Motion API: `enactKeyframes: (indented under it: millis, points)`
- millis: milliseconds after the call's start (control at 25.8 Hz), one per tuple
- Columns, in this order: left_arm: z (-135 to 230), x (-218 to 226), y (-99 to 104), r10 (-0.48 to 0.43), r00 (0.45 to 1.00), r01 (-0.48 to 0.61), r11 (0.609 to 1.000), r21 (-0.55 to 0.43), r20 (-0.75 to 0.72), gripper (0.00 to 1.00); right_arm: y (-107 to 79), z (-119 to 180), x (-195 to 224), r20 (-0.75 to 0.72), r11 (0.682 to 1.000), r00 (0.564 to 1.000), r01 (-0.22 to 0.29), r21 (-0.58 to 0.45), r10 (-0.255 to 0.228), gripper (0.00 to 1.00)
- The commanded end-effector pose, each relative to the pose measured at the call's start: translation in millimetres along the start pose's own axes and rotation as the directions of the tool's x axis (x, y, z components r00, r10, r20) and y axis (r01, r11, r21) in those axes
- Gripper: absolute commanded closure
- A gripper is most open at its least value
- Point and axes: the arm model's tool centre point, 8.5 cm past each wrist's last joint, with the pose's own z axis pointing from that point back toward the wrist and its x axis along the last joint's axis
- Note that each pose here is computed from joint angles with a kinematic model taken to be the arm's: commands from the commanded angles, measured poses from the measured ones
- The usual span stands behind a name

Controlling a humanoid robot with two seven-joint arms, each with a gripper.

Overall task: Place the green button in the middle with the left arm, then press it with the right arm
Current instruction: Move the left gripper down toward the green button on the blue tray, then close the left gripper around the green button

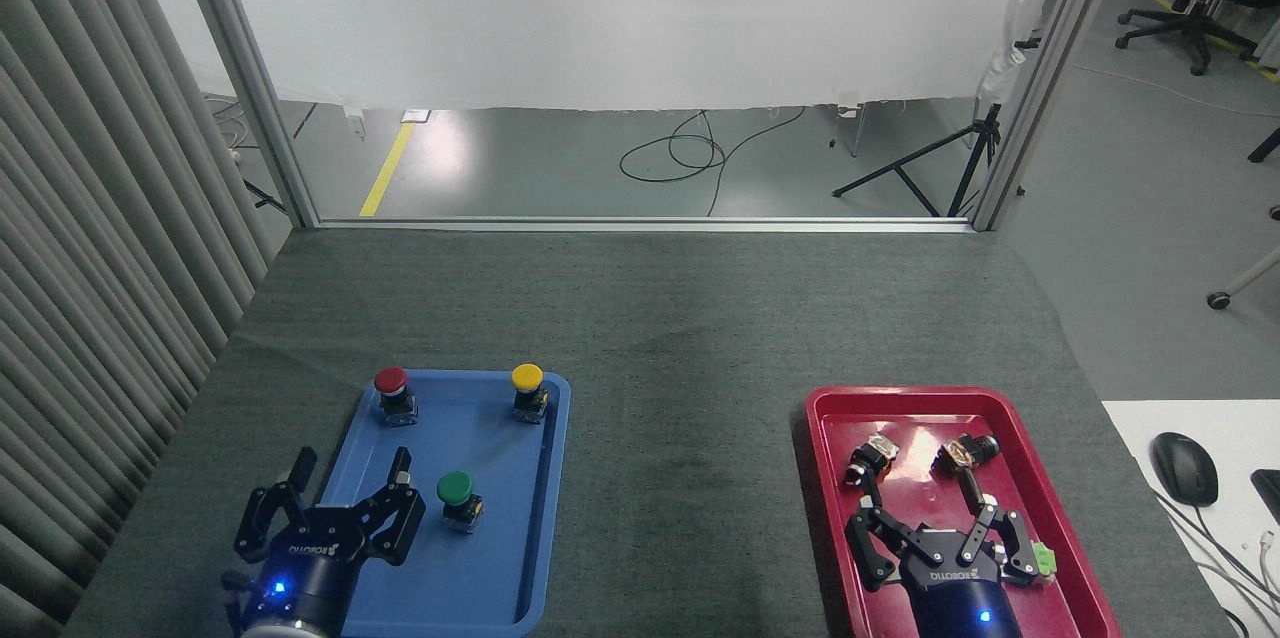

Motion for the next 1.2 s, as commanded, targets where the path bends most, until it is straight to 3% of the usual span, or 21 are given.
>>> enactKeyframes:
  millis: [0,621,777,893,1010,1165]
  points:
    - [0,-1,0,-0.003,1.0,0.003,1.0,-0.002,0.0,0.01,0.4,0,1,0.001,1.0,1.0,0.003,0.001,-0.003,0.01]
    - [-2,7,1,0.002,1.0,-0.002,1.0,0.003,0.02,0.01,-0.8,-1,7,0.019,1.0,1.0,0.013,-0.004,-0.013,0.01]
    - [6,26,-11,-0.013,0.997,0.016,0.999,-0.034,0.077,0.01,-0.5,0,8,0.022,1.0,1.0,0.018,-0.004,-0.018,0.01]
    - [14,43,-21,-0.085,0.987,0.094,0.994,-0.063,0.134,0.01,0.4,1,12,0.022,1.0,0.999,0.031,-0.001,-0.031,0.01]
    - [17,45,-31,-0.079,0.986,0.093,0.991,-0.095,0.147,0.01,1.5,2,17,0.039,0.999,0.999,0.037,0.002,-0.037,0.01]
    - [23,52,-65,-0.053,0.978,0.092,0.978,-0.189,0.204,0.01,6.7,10,20,0.04,0.999,0.998,0.046,0.019,-0.047,0.01]
